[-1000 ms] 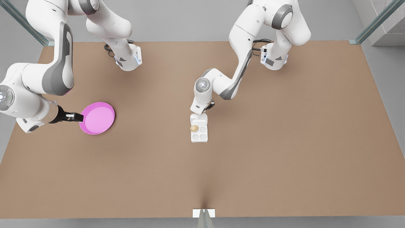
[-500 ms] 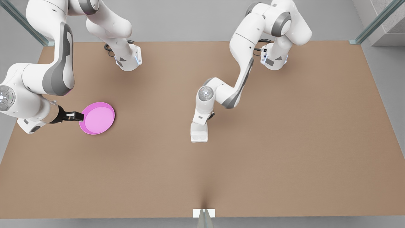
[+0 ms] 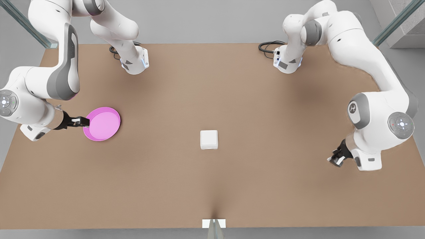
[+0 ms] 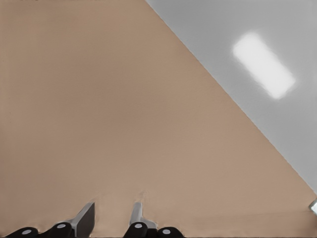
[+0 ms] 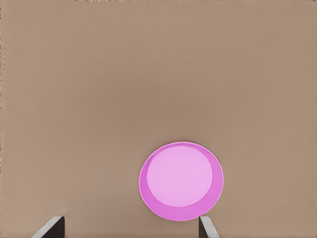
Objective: Pack egg into the box and close the box lid
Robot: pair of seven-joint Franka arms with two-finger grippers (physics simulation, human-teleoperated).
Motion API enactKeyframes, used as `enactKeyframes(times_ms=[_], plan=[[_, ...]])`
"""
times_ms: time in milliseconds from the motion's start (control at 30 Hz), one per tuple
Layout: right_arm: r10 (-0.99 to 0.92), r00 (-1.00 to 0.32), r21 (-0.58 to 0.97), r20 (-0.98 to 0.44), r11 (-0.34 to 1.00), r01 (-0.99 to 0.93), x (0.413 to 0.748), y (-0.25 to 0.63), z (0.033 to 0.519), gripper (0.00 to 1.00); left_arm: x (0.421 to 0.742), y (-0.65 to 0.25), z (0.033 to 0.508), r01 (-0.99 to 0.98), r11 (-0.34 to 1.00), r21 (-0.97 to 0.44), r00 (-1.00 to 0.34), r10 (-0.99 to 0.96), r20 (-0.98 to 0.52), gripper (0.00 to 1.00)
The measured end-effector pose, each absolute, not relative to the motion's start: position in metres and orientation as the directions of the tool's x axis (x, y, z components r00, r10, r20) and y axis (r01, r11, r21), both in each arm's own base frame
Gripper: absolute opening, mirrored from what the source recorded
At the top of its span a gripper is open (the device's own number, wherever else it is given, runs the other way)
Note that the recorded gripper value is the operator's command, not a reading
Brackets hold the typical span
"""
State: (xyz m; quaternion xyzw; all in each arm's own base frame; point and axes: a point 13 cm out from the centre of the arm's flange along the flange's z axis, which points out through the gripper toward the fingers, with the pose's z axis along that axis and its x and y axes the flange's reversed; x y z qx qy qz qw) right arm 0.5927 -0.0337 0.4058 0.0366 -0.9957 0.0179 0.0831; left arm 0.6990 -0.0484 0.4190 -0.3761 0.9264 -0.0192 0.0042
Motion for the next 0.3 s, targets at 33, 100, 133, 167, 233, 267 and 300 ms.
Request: enactKeyframes(times_ms=[33, 100, 133, 167, 233, 267, 300], plan=[[-0.073, -0.984, -0.029, 0.164, 0.996, -0.079, 0.593, -0.032, 0.407, 1.00, 0.662, -0.059, 0.451, -0.630, 0.776, -0.034, -0.776, -0.630, 0.027, 1.00], [-0.076, -0.984, -0.028, 0.161, 0.996, -0.081, 0.594, -0.032, 0.408, 1.00, 0.601, -0.058, 0.466, -0.526, 0.851, 0.013, -0.849, -0.525, 0.059, 1.00], [-0.076, -0.984, -0.028, 0.160, 0.996, -0.082, 0.594, -0.032, 0.409, 1.00, 0.588, -0.058, 0.466, -0.478, 0.878, 0.037, -0.875, -0.479, 0.065, 1.00], [-0.076, -0.984, -0.027, 0.160, 0.996, -0.082, 0.594, -0.032, 0.409, 1.00, 0.580, -0.057, 0.466, -0.435, 0.899, 0.057, -0.896, -0.438, 0.070, 1.00], [-0.077, -0.984, -0.028, 0.160, 0.996, -0.082, 0.594, -0.033, 0.409, 1.00, 0.572, -0.053, 0.465, -0.363, 0.928, 0.087, -0.926, -0.370, 0.081, 1.00], [-0.077, -0.984, -0.028, 0.160, 0.996, -0.083, 0.594, -0.033, 0.409, 1.00, 0.570, -0.050, 0.464, -0.333, 0.938, 0.098, -0.936, -0.341, 0.086, 1.00], [-0.078, -0.984, -0.028, 0.160, 0.996, -0.084, 0.594, -0.033, 0.409, 1.00, 0.568, -0.047, 0.464, -0.305, 0.947, 0.105, -0.945, -0.314, 0.092, 1.00]])
